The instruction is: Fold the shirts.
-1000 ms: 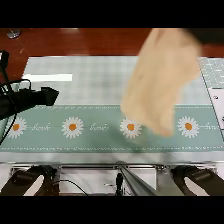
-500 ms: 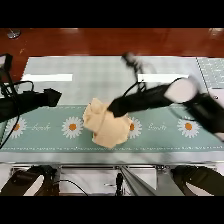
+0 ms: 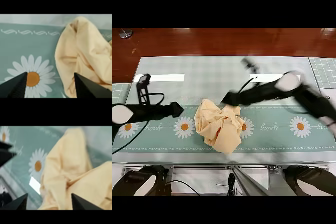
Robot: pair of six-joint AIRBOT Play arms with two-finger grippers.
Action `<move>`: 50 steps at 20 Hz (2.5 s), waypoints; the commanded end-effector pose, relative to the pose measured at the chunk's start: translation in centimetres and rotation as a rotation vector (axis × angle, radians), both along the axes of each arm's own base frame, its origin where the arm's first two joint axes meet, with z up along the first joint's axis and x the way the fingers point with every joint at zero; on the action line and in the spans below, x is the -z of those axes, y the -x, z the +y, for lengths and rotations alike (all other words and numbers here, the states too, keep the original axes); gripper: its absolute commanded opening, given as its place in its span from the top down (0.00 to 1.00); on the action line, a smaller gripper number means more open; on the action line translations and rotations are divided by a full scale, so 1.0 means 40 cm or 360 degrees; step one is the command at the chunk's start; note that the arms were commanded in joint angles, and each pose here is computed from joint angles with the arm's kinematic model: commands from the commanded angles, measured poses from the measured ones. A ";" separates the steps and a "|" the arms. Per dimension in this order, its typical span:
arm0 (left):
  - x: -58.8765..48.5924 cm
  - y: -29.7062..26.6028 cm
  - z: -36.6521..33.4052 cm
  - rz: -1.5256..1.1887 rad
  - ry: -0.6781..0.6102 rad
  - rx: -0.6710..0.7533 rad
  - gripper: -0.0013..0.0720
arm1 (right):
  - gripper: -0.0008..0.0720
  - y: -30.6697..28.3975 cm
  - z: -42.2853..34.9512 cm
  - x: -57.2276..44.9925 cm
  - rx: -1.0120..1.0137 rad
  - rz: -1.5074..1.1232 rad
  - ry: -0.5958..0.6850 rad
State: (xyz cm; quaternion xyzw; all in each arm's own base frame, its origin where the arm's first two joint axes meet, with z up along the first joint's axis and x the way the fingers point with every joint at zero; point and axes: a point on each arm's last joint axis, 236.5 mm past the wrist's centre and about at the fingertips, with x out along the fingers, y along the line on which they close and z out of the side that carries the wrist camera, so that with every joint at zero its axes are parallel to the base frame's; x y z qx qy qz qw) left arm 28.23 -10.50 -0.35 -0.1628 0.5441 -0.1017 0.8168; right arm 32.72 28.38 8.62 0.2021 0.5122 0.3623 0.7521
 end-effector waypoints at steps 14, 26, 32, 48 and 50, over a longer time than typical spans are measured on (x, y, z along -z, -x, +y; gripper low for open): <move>0.205 0.093 -0.306 0.0655 0.0726 0.0257 0.08 | 0.14 0.214 -0.357 0.315 0.0552 0.0439 0.0281; 0.202 0.096 -0.307 0.0619 0.0718 0.0327 0.95 | 0.14 0.211 -0.046 0.396 0.0417 0.0642 -0.0117; 0.197 0.094 -0.306 0.0615 0.0725 0.0330 0.95 | 0.96 0.179 -0.003 0.393 0.0310 0.0603 -0.0208; -1.169 -0.138 -0.121 -0.1714 0.0419 0.0458 0.95 | 0.96 0.086 -0.214 -0.928 0.0061 -0.1326 -0.0108; -1.192 -0.059 -0.103 -0.1769 0.0235 0.0499 0.95 | 0.96 0.175 -0.250 -0.924 0.0039 -0.1375 0.0053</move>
